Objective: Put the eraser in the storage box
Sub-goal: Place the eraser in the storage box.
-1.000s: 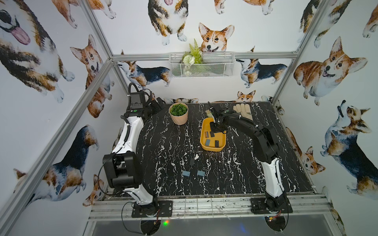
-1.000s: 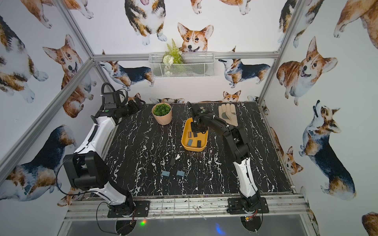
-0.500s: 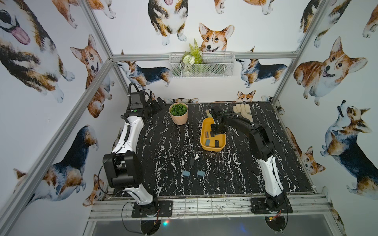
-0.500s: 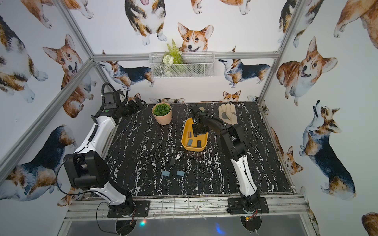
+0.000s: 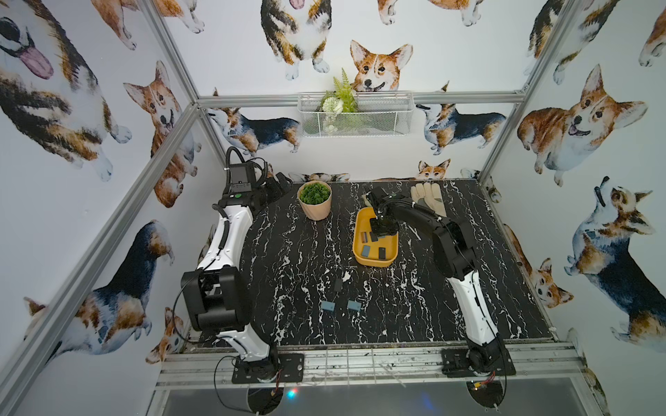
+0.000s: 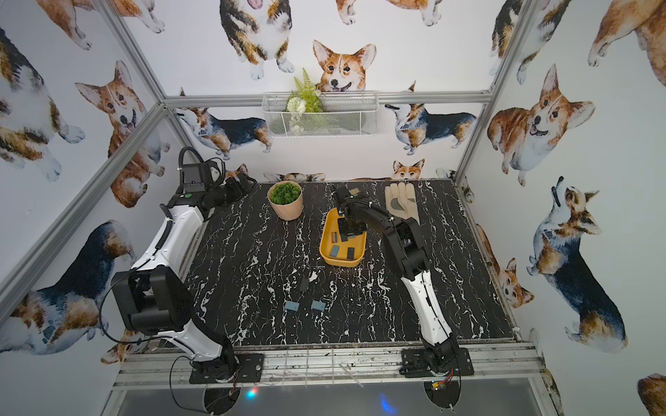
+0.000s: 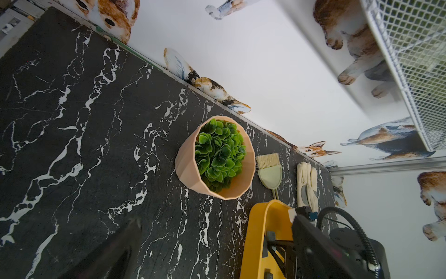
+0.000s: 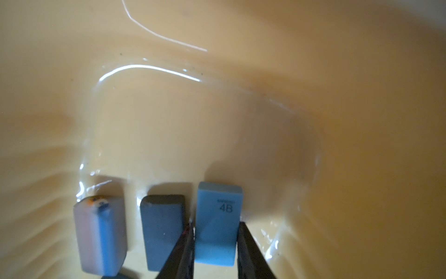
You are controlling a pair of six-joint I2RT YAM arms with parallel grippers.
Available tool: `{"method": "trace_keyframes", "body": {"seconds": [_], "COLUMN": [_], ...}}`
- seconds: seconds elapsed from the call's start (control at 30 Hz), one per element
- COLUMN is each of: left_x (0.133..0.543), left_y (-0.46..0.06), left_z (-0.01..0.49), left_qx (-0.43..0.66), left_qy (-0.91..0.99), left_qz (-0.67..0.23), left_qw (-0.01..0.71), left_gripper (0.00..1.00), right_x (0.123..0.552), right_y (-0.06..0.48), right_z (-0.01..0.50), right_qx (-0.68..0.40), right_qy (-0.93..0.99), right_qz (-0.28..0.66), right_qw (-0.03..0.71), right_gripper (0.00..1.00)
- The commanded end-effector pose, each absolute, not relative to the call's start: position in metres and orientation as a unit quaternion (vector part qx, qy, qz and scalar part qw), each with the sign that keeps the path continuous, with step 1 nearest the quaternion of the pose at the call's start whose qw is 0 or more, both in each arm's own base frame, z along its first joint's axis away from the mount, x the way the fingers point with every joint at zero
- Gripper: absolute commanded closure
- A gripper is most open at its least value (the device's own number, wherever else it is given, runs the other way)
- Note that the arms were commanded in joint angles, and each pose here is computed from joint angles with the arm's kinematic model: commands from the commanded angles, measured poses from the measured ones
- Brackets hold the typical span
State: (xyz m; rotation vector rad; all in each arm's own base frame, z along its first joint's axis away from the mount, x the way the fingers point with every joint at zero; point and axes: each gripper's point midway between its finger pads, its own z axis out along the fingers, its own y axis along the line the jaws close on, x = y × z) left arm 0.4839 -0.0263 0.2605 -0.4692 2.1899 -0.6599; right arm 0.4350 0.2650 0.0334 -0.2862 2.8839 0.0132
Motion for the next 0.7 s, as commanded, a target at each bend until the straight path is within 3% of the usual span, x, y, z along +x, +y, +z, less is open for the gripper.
{"method": "trace_keyframes", "body": {"seconds": [0.0,0.27,0.5,0.67], "left_x": [0.487,0.486,0.485,0.482], "left_y": [-0.027,-0.026,-0.026,-0.026], "left_z": [0.264,0.264,0.262,0.262], "left_qx": [-0.181,-0.183,-0.185,-0.188], "left_qy": [0.858,0.858,0.858,0.857], "left_qz": [-0.267,-0.267,-0.267,-0.269], "left_qw": [0.4,0.399,0.398,0.396], "left_gripper": [0.0,0.0,0.0,0.0], "right_x": [0.429,0.428,0.433,0.414], "right_y": [0.261,0.265,0.276,0.294], "right_z": [0.031,0.041,0.092,0.133], "right_qx": [-0.099,-0.098,-0.098,-0.151], "right_qy": [0.989,0.989,0.977,0.962], "right_qz": [-0.002,0.014,0.054,0.068], "right_qw": [0.107,0.113,0.18,0.218], "right_gripper": [0.65,0.49,0.39,0.38]}}
